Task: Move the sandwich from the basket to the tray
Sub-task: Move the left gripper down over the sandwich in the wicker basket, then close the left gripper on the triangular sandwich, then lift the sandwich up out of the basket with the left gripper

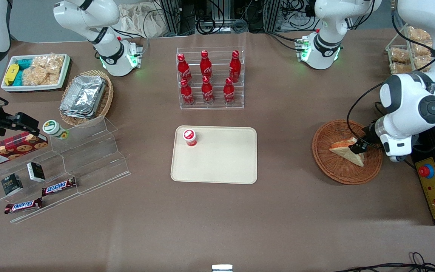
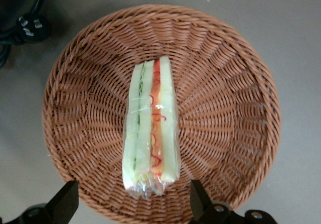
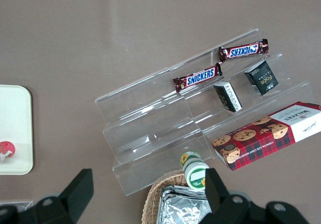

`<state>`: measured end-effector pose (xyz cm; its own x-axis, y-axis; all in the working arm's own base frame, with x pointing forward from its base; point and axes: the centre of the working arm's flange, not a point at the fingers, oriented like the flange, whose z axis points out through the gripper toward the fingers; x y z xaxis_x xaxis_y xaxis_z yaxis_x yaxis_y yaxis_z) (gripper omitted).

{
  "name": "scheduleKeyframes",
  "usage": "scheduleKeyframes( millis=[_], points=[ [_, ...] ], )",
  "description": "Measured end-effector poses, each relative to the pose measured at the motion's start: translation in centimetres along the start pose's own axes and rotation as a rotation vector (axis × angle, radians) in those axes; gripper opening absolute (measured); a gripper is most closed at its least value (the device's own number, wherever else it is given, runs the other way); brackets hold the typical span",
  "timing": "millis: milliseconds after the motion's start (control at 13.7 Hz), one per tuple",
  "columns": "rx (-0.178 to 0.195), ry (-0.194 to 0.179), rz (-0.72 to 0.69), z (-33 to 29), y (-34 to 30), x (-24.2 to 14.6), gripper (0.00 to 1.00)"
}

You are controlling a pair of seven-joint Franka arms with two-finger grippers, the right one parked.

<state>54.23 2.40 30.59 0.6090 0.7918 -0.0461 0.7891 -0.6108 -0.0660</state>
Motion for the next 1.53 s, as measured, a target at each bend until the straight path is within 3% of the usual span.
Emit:
scheduleKeyframes(
  millis=[875,948,1167,1312,1385,1531],
  points=[
    [0.025,-0.033,-0.080,6.4,0.5,0.3,0.98],
    [0.024,-0.029,-0.094,6.6,0.5,0.4,0.94],
    [0.029,-0.006,-0.131,6.7,0.3,1.0,0.59],
    [0.022,0.005,-0.185,6.3,0.6,1.3,0.41],
    [0.014,0.012,-0.210,5.8,0.9,1.5,0.34],
    [0.019,0.014,-0.230,3.7,1.8,2.5,0.32]
  ],
)
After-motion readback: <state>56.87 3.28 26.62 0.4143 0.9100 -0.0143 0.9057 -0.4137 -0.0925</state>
